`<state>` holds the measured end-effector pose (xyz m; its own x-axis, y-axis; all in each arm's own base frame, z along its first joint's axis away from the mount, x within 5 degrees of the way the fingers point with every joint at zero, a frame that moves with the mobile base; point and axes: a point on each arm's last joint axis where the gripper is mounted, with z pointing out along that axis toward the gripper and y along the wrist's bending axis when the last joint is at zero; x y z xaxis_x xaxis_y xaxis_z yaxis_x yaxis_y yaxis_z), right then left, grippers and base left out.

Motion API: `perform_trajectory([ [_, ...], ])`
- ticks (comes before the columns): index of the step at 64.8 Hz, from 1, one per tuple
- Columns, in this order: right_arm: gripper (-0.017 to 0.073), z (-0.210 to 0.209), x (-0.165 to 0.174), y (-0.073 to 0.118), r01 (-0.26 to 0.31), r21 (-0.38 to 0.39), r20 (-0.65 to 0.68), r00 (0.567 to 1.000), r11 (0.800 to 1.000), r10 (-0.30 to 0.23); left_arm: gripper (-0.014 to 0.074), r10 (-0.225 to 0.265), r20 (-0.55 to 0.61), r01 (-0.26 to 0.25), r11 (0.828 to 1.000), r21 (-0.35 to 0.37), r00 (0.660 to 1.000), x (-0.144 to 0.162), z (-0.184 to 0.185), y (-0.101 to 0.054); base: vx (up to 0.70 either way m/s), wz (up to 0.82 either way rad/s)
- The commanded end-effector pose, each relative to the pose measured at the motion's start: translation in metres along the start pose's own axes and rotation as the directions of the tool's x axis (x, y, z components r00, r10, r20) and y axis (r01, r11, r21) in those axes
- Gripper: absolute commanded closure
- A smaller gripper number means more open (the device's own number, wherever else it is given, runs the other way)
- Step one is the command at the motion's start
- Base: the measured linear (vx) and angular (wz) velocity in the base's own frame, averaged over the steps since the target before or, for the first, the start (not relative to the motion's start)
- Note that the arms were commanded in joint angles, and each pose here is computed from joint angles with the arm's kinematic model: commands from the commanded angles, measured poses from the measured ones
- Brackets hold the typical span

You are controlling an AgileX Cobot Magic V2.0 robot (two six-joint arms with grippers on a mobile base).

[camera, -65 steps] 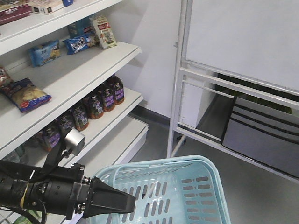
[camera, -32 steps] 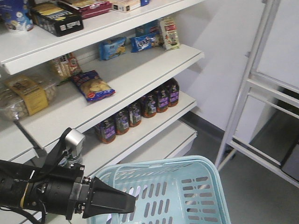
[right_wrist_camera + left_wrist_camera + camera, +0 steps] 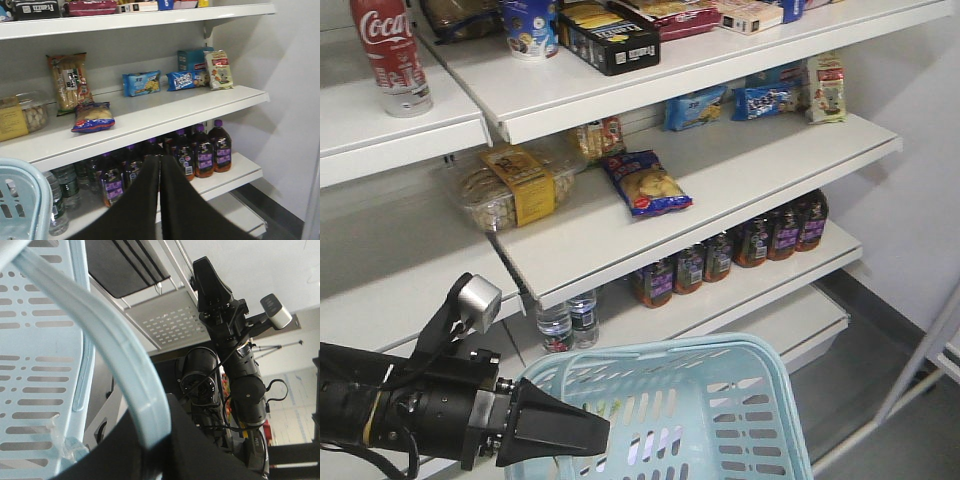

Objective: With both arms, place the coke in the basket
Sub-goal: 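Drive the base toward the shelf with the red Coca-Cola bottle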

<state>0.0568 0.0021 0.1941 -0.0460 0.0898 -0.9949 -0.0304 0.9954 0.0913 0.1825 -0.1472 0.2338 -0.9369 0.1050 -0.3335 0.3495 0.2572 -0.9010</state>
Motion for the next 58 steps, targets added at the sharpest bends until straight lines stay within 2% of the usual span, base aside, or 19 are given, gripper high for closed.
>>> perform_trajectory([
  [1, 0.0564, -0.0008, -0.0029, 0.0000, 0.013, -0.004, 0.080, 0.997, 1.000, -0.012, 0.0601, 0.033, -0.038, -0.024, 0.972, 0.235, 0.999, 0.0018, -0.0049, -0.0318, 0.03, 0.38],
  [58, 0.0564, -0.0008, -0.0028, 0.0000, 0.013, -0.004, 0.079, 0.997, 1.000, -0.012, 0.0601, 0.033, -0.038, -0.024, 0.972, 0.235, 0.999, 0.0018, -0.0049, -0.0318, 0.03, 0.25],
])
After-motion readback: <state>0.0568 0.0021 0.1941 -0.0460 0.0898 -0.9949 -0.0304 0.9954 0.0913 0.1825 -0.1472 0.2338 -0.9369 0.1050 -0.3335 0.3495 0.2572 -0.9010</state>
